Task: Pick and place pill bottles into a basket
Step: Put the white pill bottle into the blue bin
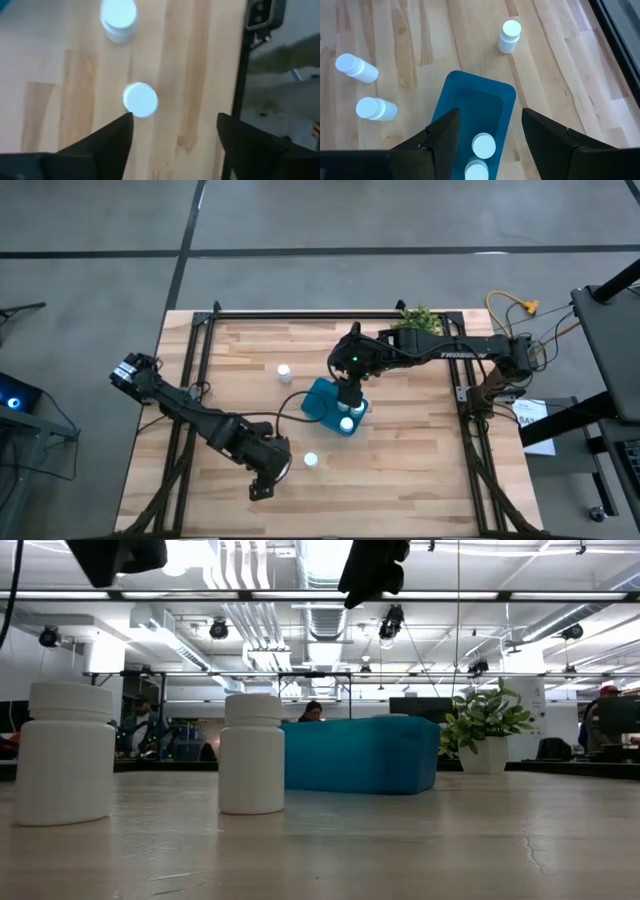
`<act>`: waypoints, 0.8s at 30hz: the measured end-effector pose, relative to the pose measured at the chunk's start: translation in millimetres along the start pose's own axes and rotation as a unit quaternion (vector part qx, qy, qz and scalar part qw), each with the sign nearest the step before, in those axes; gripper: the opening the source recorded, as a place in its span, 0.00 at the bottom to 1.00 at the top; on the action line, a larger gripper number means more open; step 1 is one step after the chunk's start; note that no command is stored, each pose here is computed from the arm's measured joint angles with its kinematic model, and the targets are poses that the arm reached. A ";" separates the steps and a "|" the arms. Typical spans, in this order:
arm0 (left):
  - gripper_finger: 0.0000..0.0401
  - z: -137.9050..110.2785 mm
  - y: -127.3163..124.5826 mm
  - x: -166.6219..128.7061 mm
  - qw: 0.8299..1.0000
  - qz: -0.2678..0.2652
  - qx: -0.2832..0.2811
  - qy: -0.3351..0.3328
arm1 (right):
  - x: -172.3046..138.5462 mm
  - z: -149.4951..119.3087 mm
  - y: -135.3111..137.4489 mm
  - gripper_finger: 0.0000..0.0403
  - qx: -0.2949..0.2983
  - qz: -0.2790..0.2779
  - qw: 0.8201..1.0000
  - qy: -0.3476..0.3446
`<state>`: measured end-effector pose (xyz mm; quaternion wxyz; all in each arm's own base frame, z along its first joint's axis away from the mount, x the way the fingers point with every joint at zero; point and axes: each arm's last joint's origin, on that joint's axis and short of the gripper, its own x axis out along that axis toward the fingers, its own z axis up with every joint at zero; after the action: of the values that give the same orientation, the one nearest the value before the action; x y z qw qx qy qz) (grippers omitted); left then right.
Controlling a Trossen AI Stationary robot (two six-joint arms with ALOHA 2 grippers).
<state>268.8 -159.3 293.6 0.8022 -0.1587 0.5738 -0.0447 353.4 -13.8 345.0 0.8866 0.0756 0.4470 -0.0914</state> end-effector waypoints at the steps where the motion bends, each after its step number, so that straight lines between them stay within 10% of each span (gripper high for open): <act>1: 0.70 0.1 0.0 0.0 1.000 0.005 -0.007 -0.005 | 0.0 0.0 0.0 0.51 0.000 0.000 1.000 0.000; 24: 0.72 5.8 -0.4 57.7 0.997 0.064 0.030 0.040 | -7.9 -0.3 0.1 0.51 -0.003 0.001 1.000 -0.009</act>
<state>293.7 -173.2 243.1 0.7839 -0.0954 0.6133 -0.0165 348.6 -12.9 351.2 0.8908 0.0723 0.4396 -0.0899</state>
